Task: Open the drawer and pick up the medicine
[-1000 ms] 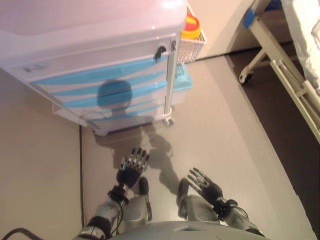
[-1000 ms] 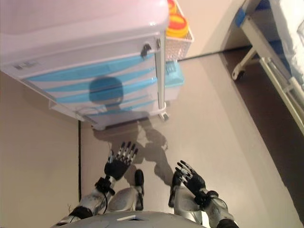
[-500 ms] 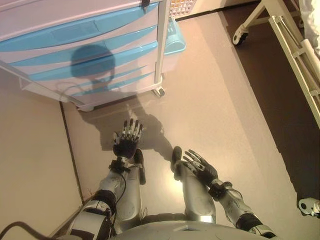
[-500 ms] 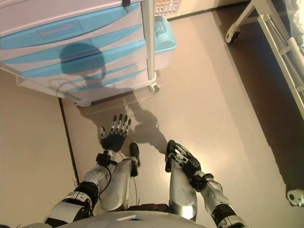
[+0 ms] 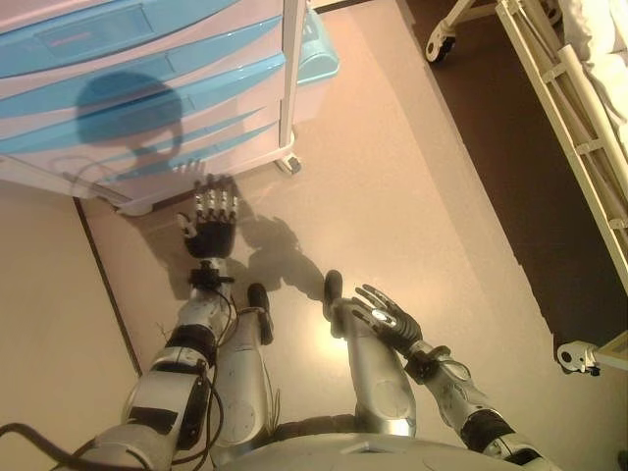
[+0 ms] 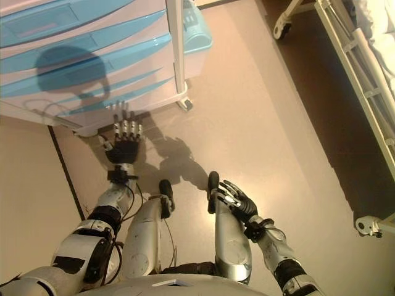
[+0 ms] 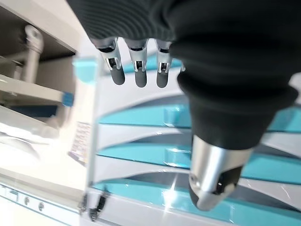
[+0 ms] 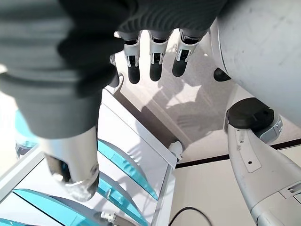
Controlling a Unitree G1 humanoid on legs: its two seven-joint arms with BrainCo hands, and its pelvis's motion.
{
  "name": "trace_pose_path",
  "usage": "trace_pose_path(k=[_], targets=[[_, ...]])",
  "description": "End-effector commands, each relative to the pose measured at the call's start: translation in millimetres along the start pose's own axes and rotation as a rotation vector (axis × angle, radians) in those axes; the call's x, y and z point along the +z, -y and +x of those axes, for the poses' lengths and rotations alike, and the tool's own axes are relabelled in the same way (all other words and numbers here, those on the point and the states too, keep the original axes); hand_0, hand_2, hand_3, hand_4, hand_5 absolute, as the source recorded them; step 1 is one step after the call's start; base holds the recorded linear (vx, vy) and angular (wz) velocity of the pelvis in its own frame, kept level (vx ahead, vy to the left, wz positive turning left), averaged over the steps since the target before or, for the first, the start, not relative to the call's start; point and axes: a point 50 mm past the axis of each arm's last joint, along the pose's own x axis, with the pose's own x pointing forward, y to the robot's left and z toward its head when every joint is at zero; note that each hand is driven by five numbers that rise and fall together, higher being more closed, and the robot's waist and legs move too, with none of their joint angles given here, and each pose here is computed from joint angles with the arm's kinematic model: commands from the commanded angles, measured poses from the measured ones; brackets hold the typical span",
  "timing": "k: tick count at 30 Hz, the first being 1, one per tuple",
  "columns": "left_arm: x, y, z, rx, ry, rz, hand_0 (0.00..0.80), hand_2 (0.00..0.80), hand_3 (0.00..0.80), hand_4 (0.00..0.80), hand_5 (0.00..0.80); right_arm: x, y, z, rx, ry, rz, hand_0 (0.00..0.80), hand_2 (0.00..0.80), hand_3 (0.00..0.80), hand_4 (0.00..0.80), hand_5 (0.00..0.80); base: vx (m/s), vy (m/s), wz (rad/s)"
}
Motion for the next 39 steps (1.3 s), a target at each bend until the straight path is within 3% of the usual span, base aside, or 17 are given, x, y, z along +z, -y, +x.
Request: trace_pose_path(k=[1, 8, 24, 31, 39], targets=[[12.2, 18.3, 23.7, -0.118, 0.076, -0.028, 0.000, 0.000, 0.000, 0.000, 0.000, -30.2, -1.3, -21.2, 0.024, -0.122, 0.014, 0.000, 0.000, 0.000, 0.000, 0.000, 0.000, 0.000, 0.00], [38.7, 46.1, 62.2, -0.198, 0.121, 0.051, 0.000, 0.000, 0.000, 0.000, 0.000, -33.2, -1.4, -25.6, 0.037, -0.128, 0.012, 0.000, 0.000, 0.000, 0.000, 0.000, 0.003, 0.000, -0.01], [72.9, 85.7, 103.9, -0.215, 0.200, 0.140, 0.000, 0.000, 0.000, 0.000, 0.000, -26.9, 7.9, -32.9, 0.010, -0.111, -0.027, 0.000, 0.000, 0.000, 0.000, 0.000, 0.008, 0.038, -0.03], [62.0, 83.0, 104.9, -0.215, 0.119, 0.176, 0.000, 0.000, 0.000, 0.000, 0.000, -25.8, 7.8, -31.4, 0.015, -0.110, -0.033, 0.000, 0.000, 0.000, 0.000, 0.000, -0.002, 0.005, 0.00], [41.4, 52.9, 80.4, -0.142, 0.059, 0.100, 0.000, 0.000, 0.000, 0.000, 0.000, -25.7, 1.6, -24.8, 0.029, -0.110, -0.022, 0.000, 0.000, 0.000, 0.000, 0.000, 0.000, -0.004, 0.00]])
